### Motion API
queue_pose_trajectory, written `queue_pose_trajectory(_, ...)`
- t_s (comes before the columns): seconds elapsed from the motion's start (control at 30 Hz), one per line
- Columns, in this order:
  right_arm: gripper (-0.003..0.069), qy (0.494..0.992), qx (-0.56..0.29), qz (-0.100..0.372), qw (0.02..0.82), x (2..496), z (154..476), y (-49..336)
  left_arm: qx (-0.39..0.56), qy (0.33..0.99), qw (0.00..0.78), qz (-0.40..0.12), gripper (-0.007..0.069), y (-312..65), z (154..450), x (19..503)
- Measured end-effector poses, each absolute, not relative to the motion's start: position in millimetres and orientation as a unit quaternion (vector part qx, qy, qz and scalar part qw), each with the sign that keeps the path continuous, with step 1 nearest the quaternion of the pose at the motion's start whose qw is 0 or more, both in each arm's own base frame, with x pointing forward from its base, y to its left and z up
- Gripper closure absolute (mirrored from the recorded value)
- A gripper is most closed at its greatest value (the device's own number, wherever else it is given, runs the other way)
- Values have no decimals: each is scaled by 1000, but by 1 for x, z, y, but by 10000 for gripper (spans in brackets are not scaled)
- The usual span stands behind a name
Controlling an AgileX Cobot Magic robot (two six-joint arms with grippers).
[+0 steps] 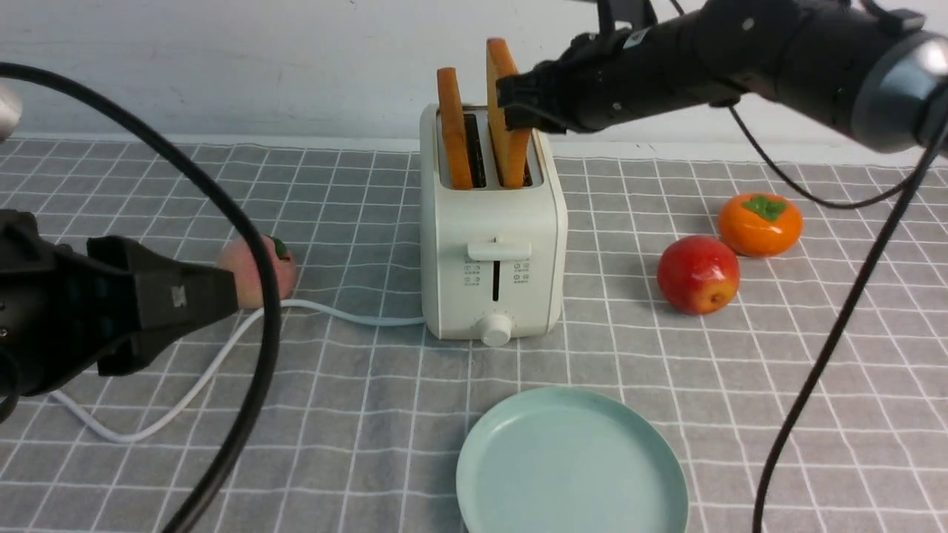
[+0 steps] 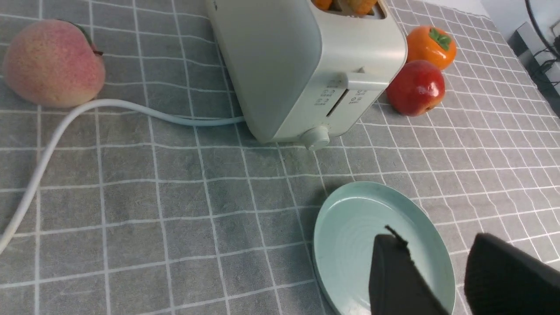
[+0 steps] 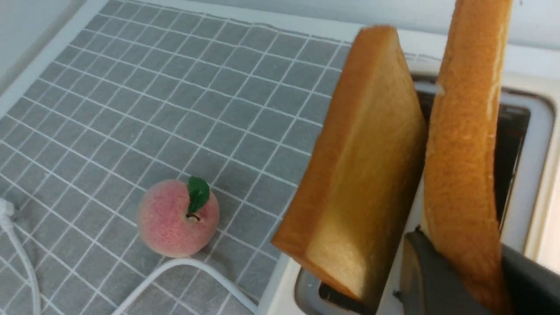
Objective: Take toasted bread from bread machine on grey coffee table place on plate.
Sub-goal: 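Grasp the toast slice in the toaster and pull it up out of the slot with the right gripper, then place the held slice of bread on top of the slice on the plate with the right gripper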
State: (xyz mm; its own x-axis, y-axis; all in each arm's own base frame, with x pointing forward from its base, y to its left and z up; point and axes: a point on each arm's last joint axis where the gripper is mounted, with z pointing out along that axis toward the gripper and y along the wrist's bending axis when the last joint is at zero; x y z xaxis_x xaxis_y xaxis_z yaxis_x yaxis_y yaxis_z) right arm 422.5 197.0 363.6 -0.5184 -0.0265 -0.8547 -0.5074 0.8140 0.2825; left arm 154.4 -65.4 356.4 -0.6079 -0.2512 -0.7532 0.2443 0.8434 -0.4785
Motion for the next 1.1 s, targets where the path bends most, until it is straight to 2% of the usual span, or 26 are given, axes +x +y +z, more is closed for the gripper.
queue_pose_trajectory(0.1, 568, 819, -146, 280, 478, 401, 409, 182, -6, 850, 441, -286, 387, -66, 357, 154)
queue_pose_trajectory(0.13, 568, 818, -148, 281, 480, 399, 413, 181, -6, 850, 441, -287, 387, -66, 357, 154)
queue_pose_trajectory(0.17, 568, 811, -140, 288, 490, 381, 441, 167, -10, 849, 439, -294, 387, -67, 357, 154)
queue_pose_trajectory(0.3, 568, 807, -144, 275, 503, 325, 497, 128, -16, 847, 437, -303, 387, -68, 357, 157)
queue_pose_trajectory(0.47, 568, 835, -163, 250, 461, 276, 511, 103, -18, 844, 446, -298, 387, -69, 356, 164)
queue_pose_trajectory(0.6, 568, 869, -158, 260, 390, 265, 475, 103, -19, 841, 451, -298, 387, -69, 358, 168)
queue_pose_trajectory(0.63, 568, 879, -149, 271, 364, 265, 457, 105, -19, 839, 454, -299, 387, -70, 360, 169)
queue_pose_trajectory(0.7, 568, 900, -105, 306, 291, 269, 394, 111, -18, 836, 459, -300, 387, -70, 365, 169)
queue_pose_trajectory(0.77, 568, 904, -91, 316, 274, 270, 375, 112, -18, 835, 460, -302, 387, -70, 366, 169)
queue_pose_trajectory(0.8, 568, 908, -57, 333, 247, 269, 339, 113, -19, 835, 458, -303, 387, -70, 366, 169)
queue_pose_trajectory(0.87, 568, 906, -10, 359, 224, 266, 300, 115, -19, 837, 453, -307, 387, -71, 366, 168)
queue_pose_trajectory(0.9, 568, 905, 2, 364, 220, 265, 293, 115, -18, 837, 453, -307, 387, -71, 366, 168)
queue_pose_trajectory(0.93, 568, 901, 32, 379, 209, 262, 265, 115, -18, 838, 450, -308, 387, -71, 365, 168)
queue_pose_trajectory(1.1, 524, 884, 52, 421, 197, 257, 228, 119, -19, 838, 449, -310, 387, -71, 365, 168)
